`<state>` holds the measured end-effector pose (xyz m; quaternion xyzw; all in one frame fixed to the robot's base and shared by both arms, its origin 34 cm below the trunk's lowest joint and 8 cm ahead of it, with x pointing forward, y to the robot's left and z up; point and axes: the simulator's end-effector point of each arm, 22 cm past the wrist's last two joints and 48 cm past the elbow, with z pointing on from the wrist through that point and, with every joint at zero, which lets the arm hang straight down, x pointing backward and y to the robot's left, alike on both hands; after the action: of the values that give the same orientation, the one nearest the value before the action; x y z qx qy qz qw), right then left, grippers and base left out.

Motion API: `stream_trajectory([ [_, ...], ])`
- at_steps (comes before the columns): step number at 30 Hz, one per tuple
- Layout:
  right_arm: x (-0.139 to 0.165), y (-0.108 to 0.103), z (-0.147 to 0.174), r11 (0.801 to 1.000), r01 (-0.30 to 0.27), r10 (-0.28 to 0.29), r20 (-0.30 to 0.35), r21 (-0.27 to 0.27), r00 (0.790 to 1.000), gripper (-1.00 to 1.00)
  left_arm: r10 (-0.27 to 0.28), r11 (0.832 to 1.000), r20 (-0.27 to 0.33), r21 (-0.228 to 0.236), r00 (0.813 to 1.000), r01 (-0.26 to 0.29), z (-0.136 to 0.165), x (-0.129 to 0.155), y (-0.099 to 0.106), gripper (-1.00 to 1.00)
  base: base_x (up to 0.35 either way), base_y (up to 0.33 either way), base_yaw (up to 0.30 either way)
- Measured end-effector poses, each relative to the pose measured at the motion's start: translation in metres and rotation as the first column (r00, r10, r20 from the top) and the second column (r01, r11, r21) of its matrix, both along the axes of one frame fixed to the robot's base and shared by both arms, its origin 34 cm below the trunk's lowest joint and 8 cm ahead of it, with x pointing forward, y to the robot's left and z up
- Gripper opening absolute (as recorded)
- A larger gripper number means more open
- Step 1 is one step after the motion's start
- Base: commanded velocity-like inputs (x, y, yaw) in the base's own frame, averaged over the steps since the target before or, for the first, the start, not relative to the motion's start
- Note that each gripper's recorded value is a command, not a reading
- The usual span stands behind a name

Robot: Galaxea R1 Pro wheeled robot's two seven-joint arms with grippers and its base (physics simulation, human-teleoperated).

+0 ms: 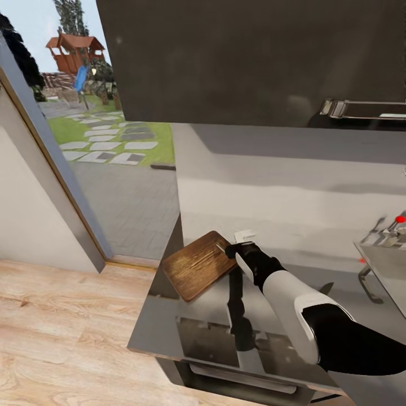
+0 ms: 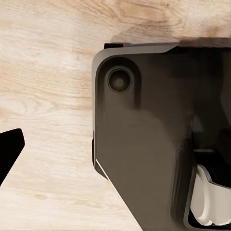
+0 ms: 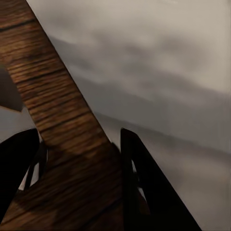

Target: In the kitchen, take the Vidalia onion out of the sink, dice it on the chopping board with the paring knife, put the diced onion into the bowl on the countertop, then place both the paring knife and the chopping board into the sink.

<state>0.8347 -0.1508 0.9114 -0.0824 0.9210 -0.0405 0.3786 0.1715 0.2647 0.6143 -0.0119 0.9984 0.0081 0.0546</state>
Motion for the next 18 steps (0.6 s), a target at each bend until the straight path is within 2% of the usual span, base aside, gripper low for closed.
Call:
stream_trajectory([
  [11,-0.007,-0.001,0.001,1.0,0.005,-0.005,-0.014,0.001,1.0,-1.0,-0.001,1.0,0.017,0.0,1.0,0.001,0.001,0.007,0.0,1.0,-0.002,0.0,0.0],
  [18,-0.01,-0.002,0.001,1.0,0.005,-0.005,-0.021,-0.002,1.0,-1.0,-0.001,1.0,0.028,0.0,1.0,0.001,0.002,0.011,0.0,1.0,-0.118,0.0,0.0],
])
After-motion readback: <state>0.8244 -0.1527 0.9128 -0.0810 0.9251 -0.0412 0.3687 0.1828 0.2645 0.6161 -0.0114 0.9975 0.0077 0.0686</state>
